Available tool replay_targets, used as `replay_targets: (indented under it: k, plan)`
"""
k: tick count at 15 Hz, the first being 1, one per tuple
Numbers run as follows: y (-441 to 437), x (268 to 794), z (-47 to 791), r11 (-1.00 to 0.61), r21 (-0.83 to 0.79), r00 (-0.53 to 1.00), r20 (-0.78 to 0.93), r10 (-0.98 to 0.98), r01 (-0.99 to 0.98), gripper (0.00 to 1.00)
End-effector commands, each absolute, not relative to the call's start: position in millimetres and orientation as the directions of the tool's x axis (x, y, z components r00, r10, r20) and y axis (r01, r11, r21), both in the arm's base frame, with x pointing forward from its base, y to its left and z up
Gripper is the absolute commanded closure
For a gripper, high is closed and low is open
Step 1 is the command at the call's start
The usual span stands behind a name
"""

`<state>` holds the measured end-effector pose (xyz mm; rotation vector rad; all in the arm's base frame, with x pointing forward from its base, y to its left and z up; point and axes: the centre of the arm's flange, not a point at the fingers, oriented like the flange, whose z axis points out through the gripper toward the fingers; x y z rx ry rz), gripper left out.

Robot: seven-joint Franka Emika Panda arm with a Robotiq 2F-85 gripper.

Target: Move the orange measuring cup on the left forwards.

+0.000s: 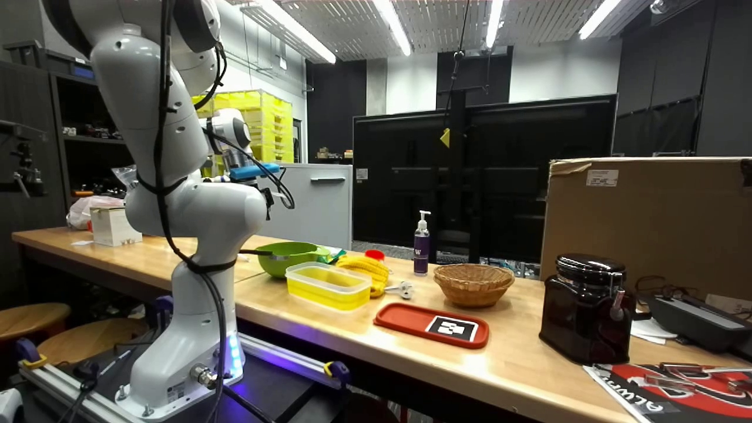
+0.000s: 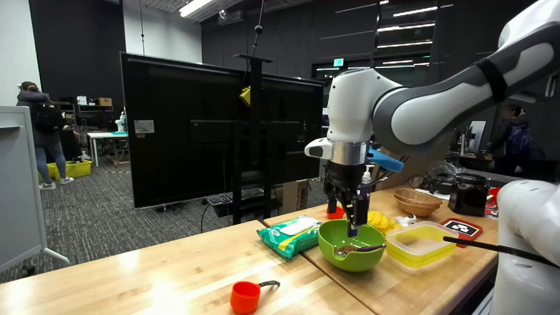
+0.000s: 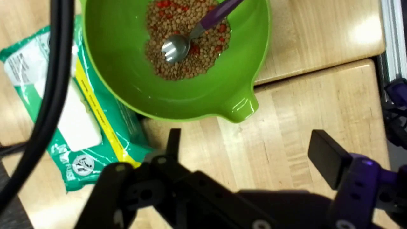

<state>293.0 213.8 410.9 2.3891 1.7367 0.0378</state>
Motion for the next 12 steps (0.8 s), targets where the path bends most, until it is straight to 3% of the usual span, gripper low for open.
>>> replay_targets:
  k: [1, 12]
  plan:
    - [215.2, 309.7, 410.8, -0.109, 0.159, 0.119, -0.056, 0.991, 0.981, 0.00]
    - [250.6, 310.4, 399.6, 0.405, 0.218, -0.430, 0.079, 0.899, 0.888, 0.00]
